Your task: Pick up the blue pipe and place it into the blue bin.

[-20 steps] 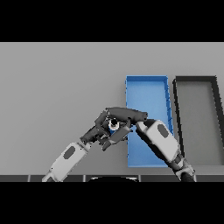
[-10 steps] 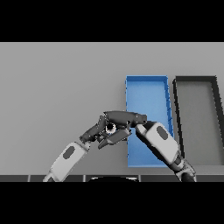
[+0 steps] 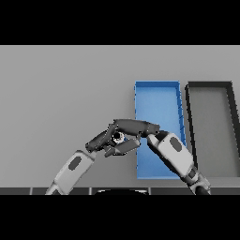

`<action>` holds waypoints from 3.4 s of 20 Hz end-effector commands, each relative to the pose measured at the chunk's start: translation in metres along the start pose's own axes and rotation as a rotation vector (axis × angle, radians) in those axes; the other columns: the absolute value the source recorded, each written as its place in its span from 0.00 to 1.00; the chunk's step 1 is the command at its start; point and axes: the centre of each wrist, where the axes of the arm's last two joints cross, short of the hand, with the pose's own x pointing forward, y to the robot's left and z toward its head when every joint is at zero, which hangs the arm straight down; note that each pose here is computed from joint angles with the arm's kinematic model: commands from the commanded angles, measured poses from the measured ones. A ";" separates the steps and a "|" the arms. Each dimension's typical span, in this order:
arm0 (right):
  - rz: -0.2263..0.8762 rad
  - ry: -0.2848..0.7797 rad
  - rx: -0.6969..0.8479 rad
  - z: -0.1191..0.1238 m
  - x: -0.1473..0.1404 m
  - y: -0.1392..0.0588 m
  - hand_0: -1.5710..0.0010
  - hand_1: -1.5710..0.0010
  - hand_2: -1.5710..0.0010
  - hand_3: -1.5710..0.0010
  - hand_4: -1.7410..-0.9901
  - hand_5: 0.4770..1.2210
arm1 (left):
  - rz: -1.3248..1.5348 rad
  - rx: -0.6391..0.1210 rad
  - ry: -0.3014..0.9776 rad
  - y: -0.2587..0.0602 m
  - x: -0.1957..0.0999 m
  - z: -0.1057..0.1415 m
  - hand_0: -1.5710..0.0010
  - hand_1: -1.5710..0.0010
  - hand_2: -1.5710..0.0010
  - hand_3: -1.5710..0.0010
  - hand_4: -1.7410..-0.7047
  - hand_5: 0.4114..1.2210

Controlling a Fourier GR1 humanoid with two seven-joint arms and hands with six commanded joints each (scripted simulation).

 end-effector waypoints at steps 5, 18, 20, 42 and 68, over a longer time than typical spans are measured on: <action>0.009 0.001 -0.031 -0.004 -0.003 0.000 0.00 0.00 0.00 0.00 0.34 1.00 | 0.079 0.025 0.036 0.000 -0.002 0.002 0.95 0.96 0.96 0.96 0.83 0.32; -0.217 -0.145 -0.053 -0.010 0.083 -0.051 0.00 0.00 0.00 0.00 0.33 1.00 | 0.124 0.040 0.140 -0.004 -0.004 0.011 1.00 1.00 1.00 1.00 0.79 0.10; -0.185 -0.175 -0.072 -0.015 0.104 -0.069 0.00 0.00 0.00 0.00 0.33 1.00 | 0.117 0.038 0.142 -0.003 -0.002 0.010 1.00 1.00 1.00 1.00 0.79 0.10; -0.418 0.552 -0.928 0.118 -0.051 -0.133 0.00 0.00 0.00 0.00 0.32 1.00 | 0.090 0.057 0.135 0.001 -0.001 0.018 1.00 1.00 1.00 1.00 0.83 0.08; -0.402 1.106 -0.700 0.142 -0.108 -0.095 0.88 0.94 0.97 0.99 0.78 0.42 | 0.079 0.058 0.160 -0.001 -0.002 0.017 1.00 1.00 1.00 1.00 0.83 0.08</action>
